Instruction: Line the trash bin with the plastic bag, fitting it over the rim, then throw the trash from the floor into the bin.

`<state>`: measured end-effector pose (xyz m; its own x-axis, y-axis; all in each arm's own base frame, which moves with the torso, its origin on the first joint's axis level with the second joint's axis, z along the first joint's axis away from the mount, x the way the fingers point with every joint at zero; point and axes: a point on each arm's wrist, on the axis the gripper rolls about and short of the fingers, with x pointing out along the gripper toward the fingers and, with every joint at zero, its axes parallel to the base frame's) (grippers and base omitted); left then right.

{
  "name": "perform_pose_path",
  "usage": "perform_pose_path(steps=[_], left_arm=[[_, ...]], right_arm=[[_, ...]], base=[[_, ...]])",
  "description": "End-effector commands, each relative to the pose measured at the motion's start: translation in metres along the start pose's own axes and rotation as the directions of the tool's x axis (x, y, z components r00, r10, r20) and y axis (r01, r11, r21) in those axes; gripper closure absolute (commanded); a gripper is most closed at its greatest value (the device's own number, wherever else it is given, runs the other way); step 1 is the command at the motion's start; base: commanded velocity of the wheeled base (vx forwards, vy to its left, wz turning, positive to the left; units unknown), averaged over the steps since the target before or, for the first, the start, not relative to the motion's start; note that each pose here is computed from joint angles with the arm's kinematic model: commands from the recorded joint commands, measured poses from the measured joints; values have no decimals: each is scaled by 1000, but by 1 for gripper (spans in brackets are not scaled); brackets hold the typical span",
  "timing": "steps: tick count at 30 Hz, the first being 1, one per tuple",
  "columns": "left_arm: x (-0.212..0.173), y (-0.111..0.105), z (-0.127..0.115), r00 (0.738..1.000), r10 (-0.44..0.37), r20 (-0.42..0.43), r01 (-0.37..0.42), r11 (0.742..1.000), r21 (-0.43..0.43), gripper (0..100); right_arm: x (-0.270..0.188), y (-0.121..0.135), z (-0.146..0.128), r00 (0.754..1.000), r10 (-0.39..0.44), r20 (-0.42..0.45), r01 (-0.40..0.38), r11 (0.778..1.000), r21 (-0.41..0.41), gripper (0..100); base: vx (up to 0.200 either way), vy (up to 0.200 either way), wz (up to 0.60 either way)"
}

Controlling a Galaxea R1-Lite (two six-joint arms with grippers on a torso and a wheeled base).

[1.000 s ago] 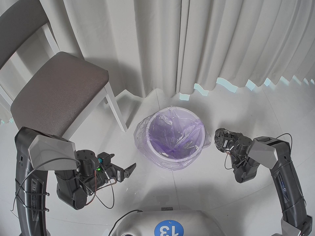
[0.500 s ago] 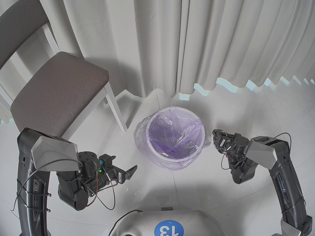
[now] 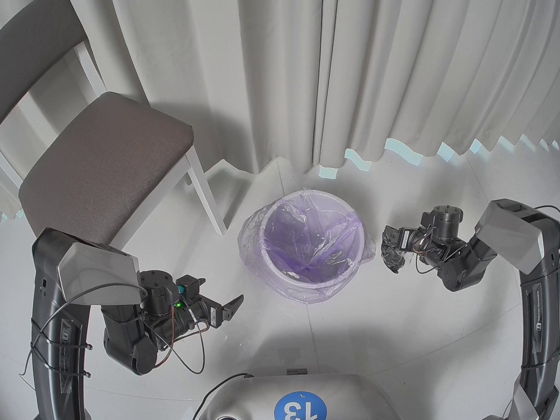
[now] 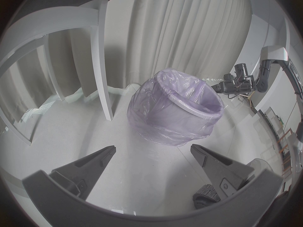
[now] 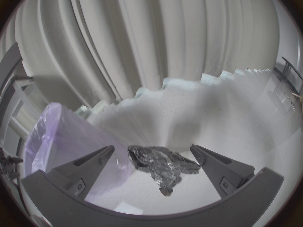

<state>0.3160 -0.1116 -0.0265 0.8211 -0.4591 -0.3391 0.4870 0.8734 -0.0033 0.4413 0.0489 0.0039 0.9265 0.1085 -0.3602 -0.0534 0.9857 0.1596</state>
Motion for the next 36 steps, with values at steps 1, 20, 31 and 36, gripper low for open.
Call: perform_pose_path(steps=[1,20,31,36], left_arm=[[-2,0,2,1000,1,14,-1,1000,3,0],[0,0,-4,1000,-1,-4,1,1000,5,0],[1,0,-5,1000,0,-4,0,1000,8,0],[1,1,-5,1000,2,-3,-2,1000,7,0]], right_arm=[[-21,-20,31,999,50,-20,-51,997,-52,0],[13,-40,-9,979,133,-157,-159,973,-169,0],[41,-44,-25,965,152,-216,-195,962,-193,0],[54,-47,-38,966,151,-208,-193,962,-196,0]], base=[[0,0,0],[0,0,0],[0,0,0],[0,0,0]])
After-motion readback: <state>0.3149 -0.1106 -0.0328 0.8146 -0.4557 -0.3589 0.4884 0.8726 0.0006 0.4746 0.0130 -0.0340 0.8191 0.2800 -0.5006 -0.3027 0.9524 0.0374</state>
